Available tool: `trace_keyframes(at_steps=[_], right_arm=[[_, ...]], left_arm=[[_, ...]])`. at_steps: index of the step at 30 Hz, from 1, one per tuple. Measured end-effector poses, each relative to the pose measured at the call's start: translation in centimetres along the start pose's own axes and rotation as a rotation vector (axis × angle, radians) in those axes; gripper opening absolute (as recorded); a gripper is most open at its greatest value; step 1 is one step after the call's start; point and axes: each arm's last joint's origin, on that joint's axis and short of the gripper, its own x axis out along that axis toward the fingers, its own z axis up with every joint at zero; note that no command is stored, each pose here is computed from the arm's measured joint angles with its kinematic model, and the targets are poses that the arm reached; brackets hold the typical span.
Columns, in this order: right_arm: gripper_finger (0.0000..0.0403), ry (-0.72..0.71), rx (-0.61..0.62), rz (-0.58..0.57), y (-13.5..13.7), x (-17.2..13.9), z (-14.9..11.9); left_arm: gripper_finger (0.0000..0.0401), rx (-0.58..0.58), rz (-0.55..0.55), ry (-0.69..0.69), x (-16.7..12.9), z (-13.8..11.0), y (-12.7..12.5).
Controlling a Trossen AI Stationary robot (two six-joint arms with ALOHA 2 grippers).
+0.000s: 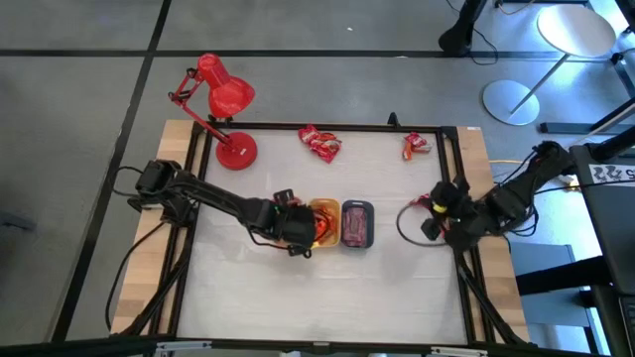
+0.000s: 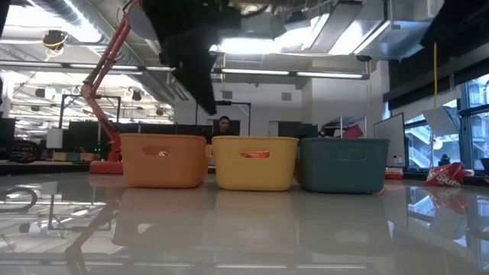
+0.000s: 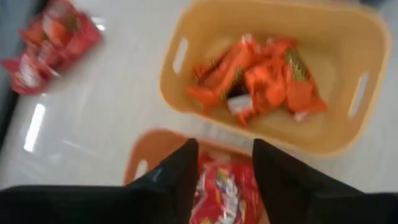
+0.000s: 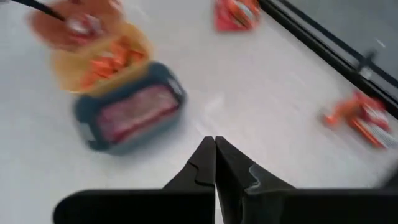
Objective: Sort candy
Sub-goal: Put the orange candy into the yellow bin
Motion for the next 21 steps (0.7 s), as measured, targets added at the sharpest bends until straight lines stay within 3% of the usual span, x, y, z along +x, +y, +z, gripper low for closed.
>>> trace_keyframes(at_steps=[9, 14, 21], right_arm=[[0.0000, 0.126, 0.099, -0.181, -3.0, 1.8, 1.7], [0.0000, 0.193, 0.184, -0.223, -4.4, 2.9, 2.9], [0.0000, 0.217, 0.181, -0.216, -6.3, 4.6, 5.0]], left_arm=[[0.0062, 0.032, -0.033, -0.073, -2.9, -1.5, 2.9], [0.0029, 0.066, -0.037, -0.147, -3.6, -2.3, 6.4], [0.0003, 0.017, -0.035, -0.188, -4.0, -3.5, 9.6]])
